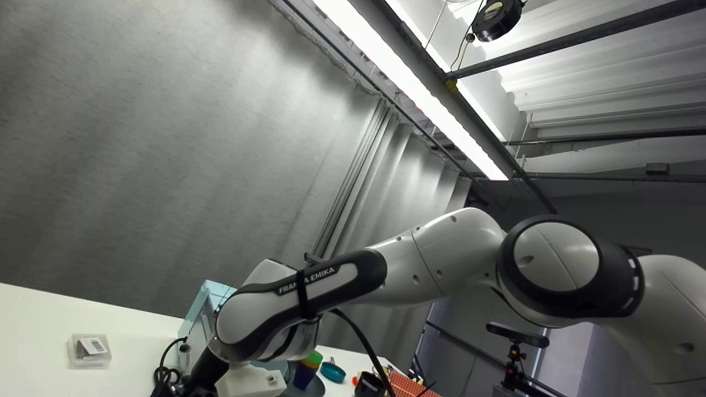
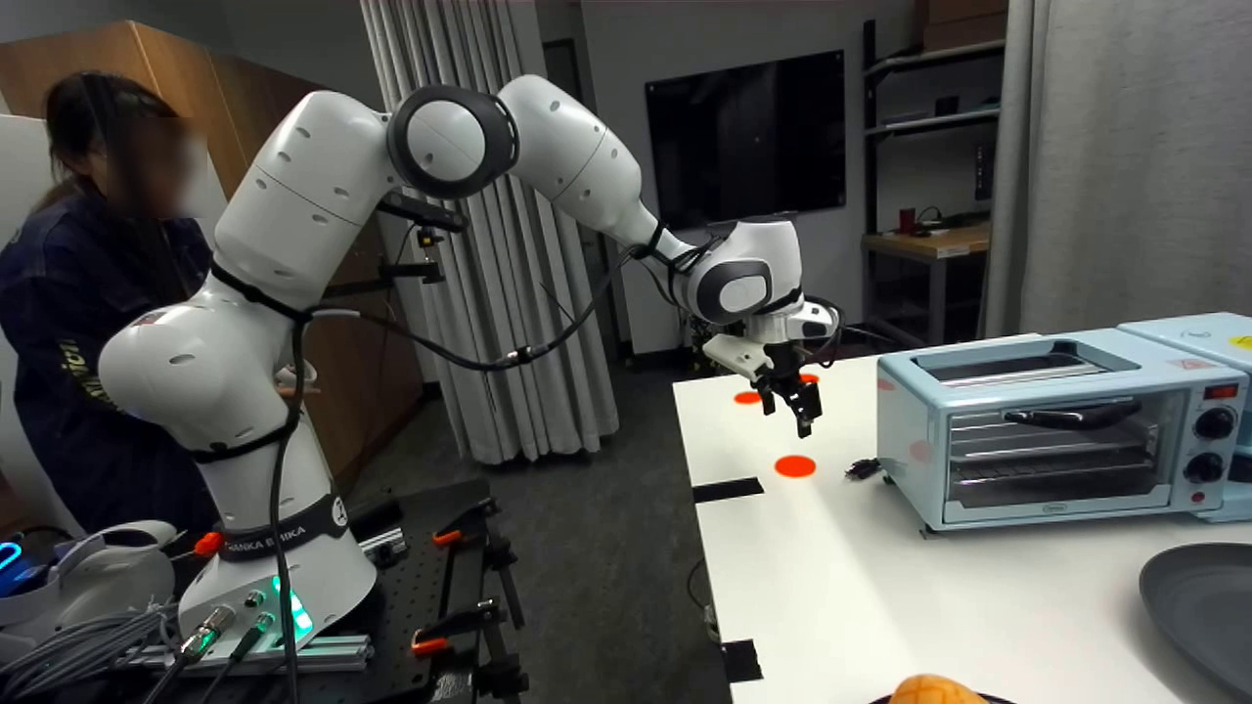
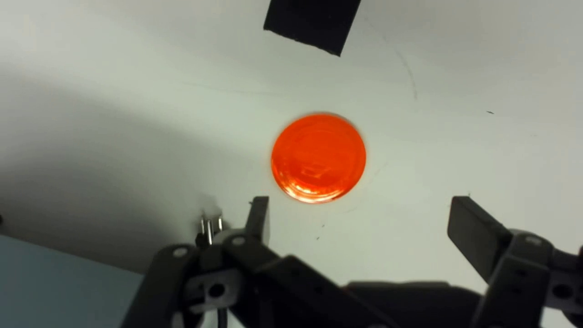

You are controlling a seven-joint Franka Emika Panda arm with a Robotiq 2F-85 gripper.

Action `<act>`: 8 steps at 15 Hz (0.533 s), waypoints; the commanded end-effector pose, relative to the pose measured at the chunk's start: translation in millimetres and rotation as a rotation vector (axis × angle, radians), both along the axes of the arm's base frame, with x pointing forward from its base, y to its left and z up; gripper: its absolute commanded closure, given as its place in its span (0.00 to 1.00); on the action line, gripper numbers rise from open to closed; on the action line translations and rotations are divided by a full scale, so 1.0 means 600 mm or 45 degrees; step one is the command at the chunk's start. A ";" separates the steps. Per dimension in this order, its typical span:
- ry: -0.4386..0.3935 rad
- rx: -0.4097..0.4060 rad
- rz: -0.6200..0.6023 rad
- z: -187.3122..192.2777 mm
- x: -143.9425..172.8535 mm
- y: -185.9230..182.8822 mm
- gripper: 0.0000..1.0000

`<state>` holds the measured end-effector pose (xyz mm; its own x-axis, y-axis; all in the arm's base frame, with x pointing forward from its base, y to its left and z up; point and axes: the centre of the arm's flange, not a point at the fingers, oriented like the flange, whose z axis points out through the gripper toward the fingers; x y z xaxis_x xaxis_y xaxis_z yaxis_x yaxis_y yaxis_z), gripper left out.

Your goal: Move the orange disc to the right

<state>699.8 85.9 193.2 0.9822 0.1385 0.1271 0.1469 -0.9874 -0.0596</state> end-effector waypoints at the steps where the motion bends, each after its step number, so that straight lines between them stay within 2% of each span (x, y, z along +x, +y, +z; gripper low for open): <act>1: 0.000 0.020 -0.081 -0.023 0.026 -0.008 0.00; 3: -0.008 0.064 -0.063 -0.030 0.026 -0.010 0.00; 4: 0.017 0.011 -0.050 -0.023 0.005 -0.009 0.00; 8: 0.019 0.025 -0.060 -0.028 0.008 -0.008 0.00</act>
